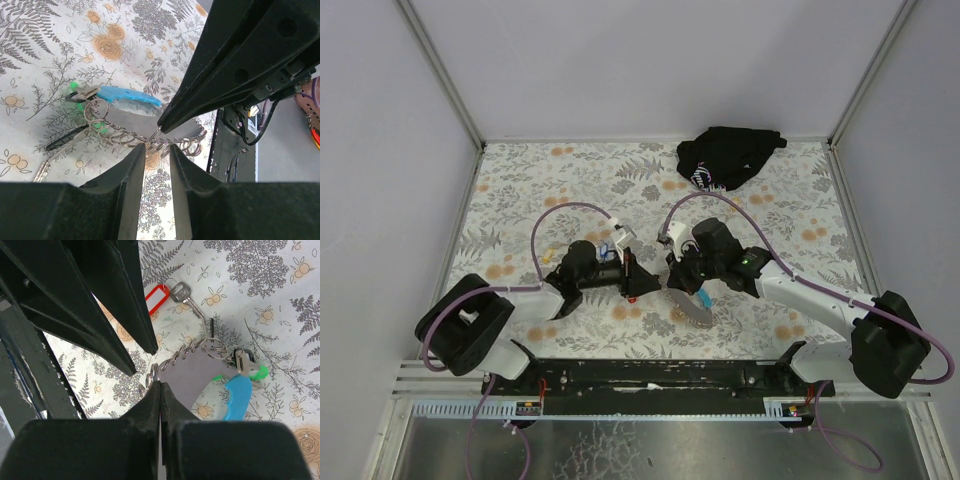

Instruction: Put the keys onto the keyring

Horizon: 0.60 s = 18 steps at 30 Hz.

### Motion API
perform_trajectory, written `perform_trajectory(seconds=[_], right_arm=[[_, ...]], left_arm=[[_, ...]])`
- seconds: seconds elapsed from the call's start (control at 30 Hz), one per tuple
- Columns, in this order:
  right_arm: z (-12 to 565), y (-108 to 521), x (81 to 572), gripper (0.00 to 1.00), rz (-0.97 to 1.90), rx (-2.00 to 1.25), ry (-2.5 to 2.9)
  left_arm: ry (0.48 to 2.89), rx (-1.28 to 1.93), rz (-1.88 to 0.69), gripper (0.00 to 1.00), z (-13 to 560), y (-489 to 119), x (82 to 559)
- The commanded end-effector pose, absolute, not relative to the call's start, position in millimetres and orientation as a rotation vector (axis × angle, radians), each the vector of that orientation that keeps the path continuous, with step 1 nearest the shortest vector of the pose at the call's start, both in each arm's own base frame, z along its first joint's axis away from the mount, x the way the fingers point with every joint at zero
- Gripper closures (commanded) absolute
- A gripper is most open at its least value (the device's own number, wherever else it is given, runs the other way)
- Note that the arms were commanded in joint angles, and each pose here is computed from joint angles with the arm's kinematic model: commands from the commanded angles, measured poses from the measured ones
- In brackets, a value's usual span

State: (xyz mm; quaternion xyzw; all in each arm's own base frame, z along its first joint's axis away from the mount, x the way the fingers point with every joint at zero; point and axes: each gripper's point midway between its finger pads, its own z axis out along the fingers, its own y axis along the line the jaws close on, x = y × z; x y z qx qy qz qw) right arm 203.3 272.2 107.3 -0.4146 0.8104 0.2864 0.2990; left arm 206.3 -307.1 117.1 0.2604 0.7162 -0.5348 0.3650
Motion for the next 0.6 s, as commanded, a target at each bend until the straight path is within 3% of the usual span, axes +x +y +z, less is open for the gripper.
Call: perform_trajectory(seconds=[0.0,0.57], right_arm=[[127.2,281.2,207.1,1.0,0.804,-1.109,2.051],[130.0,286.2,203.4,1.0,0.849,-1.129,2.029]], left_arm=[[1.697,0.768,-1.396,0.75,139.9,-317.6,210.6],[1.715,0.832,-1.417,0.78,128.9,-329.6,208.1]])
